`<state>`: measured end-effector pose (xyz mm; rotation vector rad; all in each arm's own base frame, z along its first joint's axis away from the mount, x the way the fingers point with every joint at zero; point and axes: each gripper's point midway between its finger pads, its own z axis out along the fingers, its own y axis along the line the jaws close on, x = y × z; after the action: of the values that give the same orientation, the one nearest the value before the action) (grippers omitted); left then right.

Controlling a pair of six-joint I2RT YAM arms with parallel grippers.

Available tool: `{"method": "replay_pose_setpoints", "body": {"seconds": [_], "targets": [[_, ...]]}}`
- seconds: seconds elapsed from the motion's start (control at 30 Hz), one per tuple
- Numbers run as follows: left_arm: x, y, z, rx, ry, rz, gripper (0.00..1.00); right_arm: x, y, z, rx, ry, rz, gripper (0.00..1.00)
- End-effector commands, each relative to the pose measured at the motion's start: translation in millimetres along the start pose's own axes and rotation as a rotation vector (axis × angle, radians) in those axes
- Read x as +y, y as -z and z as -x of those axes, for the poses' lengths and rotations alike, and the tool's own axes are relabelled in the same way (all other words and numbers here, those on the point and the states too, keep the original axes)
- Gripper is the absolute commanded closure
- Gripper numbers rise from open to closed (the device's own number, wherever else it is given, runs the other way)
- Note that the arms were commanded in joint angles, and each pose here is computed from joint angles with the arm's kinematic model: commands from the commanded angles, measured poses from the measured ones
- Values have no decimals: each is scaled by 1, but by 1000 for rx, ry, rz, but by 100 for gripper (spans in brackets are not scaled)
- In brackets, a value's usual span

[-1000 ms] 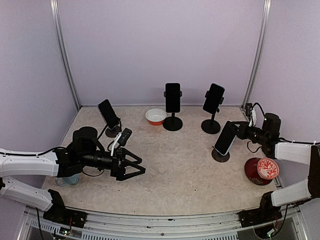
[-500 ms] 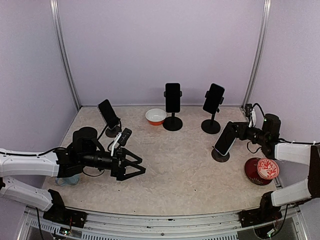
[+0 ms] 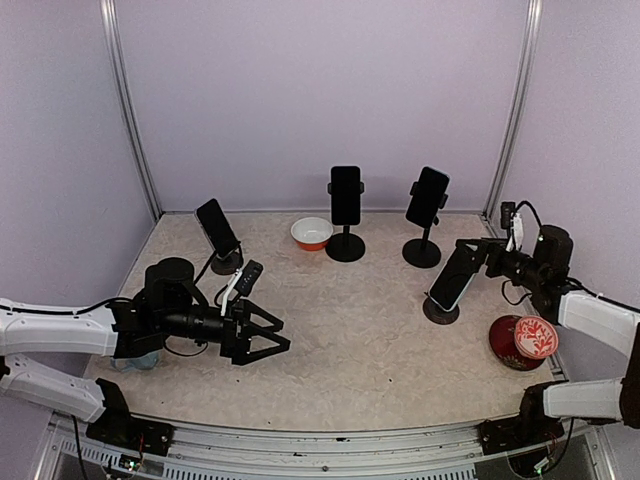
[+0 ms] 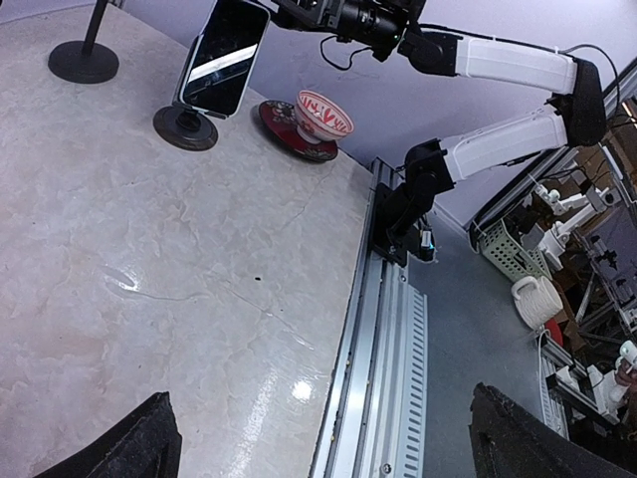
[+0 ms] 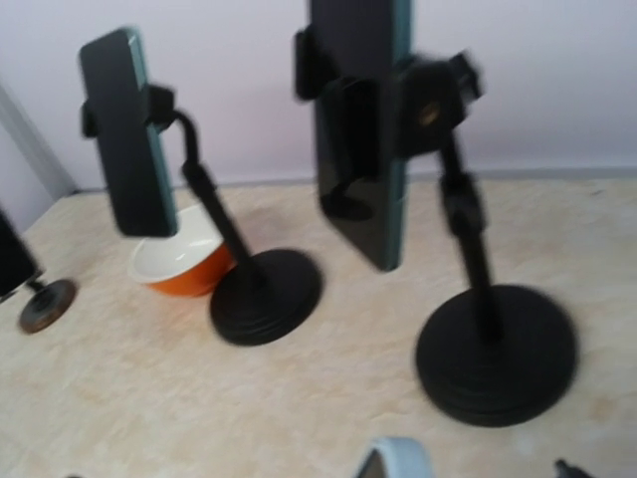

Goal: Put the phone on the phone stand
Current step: Adjust the phone with the phone stand, then reset both arms

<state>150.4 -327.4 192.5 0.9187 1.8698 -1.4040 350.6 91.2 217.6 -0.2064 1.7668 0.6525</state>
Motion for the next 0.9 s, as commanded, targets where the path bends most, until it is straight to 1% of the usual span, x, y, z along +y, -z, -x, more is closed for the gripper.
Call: {"method": "replay_pose_setpoints", "body": {"seconds": [0.0, 0.17, 0.37, 0.5, 0.87], "targets": [[-3, 1, 3, -21, -21, -3, 1, -13, 15, 25, -48, 40, -142, 0], [-1, -1, 2, -15, -21, -2, 1, -18, 26, 23, -34, 40, -203, 0], [2, -5, 3, -8, -7, 3, 1, -23, 32, 17, -48, -27, -242, 0], [2, -6, 4, -9, 5, 4, 1, -21, 34, 20, -63, -44, -236, 0], [-2, -8, 4, -14, 10, 9, 1, -20, 31, 7, -11, -20, -214, 0]]}}
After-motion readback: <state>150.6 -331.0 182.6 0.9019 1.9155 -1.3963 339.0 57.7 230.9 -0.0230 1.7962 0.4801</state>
